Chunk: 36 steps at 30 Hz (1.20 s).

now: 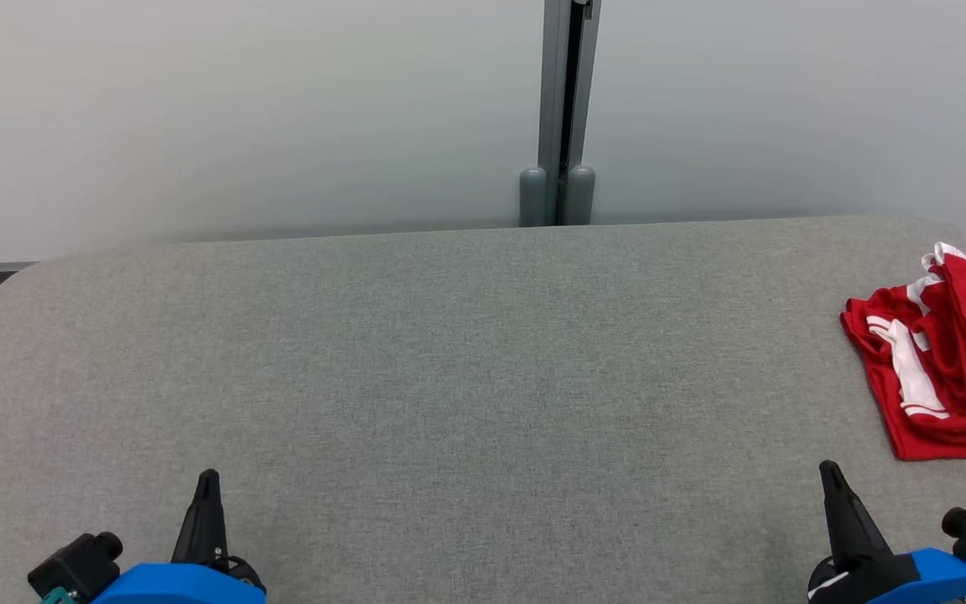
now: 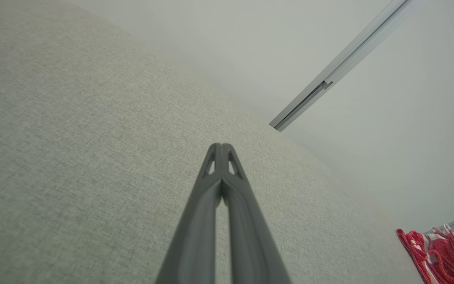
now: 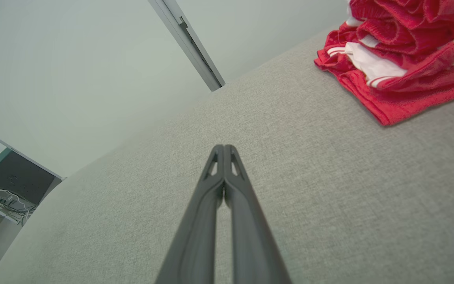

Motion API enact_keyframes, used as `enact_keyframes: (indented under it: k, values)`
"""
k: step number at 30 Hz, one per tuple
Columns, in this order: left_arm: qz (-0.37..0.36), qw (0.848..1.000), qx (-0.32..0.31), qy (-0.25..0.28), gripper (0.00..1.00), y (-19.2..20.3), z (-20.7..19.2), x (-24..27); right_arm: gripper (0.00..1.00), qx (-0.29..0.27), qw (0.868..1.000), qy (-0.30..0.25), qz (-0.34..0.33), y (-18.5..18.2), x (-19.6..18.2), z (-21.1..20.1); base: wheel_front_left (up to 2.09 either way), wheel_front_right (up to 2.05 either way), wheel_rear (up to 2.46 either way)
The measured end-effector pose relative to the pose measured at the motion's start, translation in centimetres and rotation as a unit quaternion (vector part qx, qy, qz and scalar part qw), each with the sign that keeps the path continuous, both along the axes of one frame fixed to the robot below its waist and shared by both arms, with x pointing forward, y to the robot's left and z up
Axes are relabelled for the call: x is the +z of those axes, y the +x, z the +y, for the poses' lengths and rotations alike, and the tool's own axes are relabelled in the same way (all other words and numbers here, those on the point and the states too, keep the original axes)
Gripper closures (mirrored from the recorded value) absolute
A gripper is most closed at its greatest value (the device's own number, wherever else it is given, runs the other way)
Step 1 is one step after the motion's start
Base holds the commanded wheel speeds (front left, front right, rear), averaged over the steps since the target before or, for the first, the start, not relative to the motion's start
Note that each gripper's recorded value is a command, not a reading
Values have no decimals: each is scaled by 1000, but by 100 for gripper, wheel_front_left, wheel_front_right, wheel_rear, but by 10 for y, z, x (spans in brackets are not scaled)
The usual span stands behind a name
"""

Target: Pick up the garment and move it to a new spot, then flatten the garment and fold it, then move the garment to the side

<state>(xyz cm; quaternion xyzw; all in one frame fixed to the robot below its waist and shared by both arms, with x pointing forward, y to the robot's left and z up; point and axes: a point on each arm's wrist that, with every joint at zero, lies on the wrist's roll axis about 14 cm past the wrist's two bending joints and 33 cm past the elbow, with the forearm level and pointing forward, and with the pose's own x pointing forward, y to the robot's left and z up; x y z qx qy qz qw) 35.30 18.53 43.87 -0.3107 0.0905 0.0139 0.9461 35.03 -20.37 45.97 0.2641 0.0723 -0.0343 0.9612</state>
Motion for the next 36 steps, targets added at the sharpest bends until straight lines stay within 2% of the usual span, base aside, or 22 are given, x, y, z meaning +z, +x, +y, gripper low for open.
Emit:
enact_keyframes:
  k: [17,36]
  values:
    - [-7,993,30,-111,100,10,3,13,100,-19,992,122,-14,8,8,0,0,0,0]
    - [-17,976,49,-212,100,17,8,24,100,-28,971,236,-30,17,18,2,0,0,0]
